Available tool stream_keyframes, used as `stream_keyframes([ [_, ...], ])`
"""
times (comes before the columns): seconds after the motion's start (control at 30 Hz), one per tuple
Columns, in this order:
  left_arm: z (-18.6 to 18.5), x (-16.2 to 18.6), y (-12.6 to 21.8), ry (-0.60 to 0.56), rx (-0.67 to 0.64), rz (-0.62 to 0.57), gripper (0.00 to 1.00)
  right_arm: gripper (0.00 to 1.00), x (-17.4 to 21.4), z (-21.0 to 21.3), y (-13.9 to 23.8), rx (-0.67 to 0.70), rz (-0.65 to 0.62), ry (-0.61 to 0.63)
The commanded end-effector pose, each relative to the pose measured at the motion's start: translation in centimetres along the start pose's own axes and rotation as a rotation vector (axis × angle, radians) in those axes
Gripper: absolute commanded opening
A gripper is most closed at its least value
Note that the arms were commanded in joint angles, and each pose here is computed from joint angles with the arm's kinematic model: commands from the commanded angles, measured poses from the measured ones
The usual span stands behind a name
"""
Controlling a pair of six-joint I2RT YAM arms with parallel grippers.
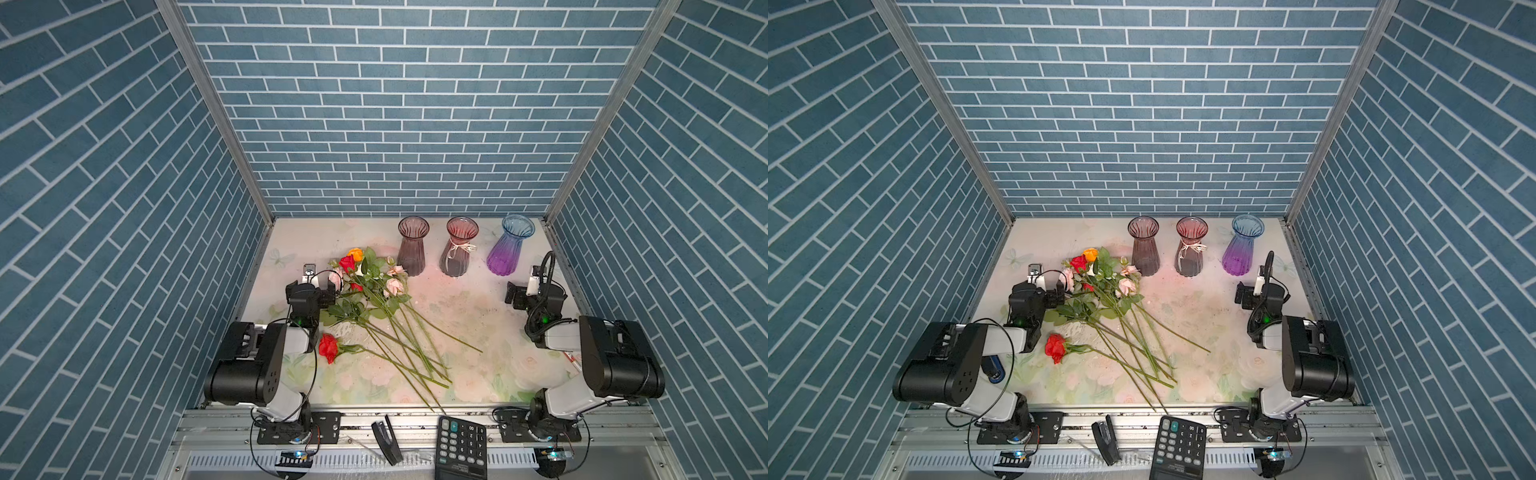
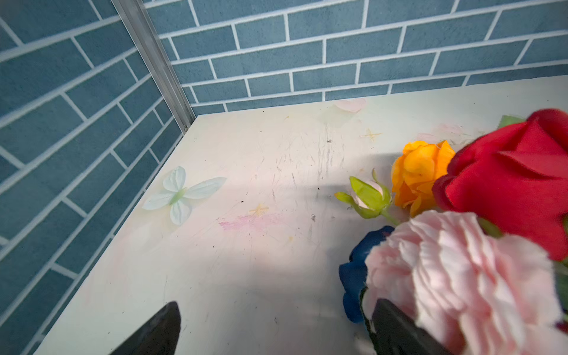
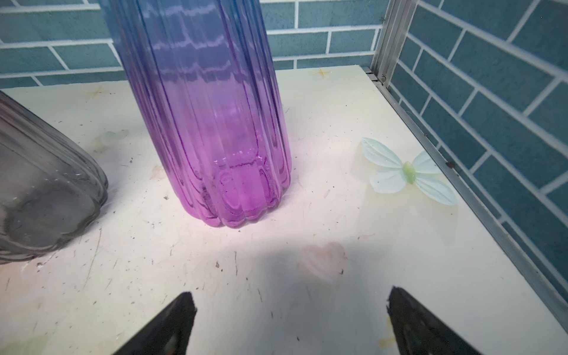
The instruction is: Arrange the flowers into the vase
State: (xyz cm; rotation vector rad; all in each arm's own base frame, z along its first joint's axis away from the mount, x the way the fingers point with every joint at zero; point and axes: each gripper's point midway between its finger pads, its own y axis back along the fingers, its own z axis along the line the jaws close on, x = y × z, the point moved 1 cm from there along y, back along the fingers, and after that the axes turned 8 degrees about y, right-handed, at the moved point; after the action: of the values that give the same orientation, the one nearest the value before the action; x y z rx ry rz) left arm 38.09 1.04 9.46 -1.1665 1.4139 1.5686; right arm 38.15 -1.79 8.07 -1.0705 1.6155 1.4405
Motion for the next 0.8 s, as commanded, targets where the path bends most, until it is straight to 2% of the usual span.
stream_keyframes([
  [0.0, -0.09, -0.5, -0.2, -0.003, 0.009, -0.005, 1.0, 0.99, -1.24, 0.22, 0.07, -0.013, -0.041, 0.014],
  [0.77, -0.09, -0.45, -0.18, -0.003, 0.009, -0.005, 1.0, 0.99, -1.26, 0.78, 0.14, -0.058, -0.049, 0.023],
])
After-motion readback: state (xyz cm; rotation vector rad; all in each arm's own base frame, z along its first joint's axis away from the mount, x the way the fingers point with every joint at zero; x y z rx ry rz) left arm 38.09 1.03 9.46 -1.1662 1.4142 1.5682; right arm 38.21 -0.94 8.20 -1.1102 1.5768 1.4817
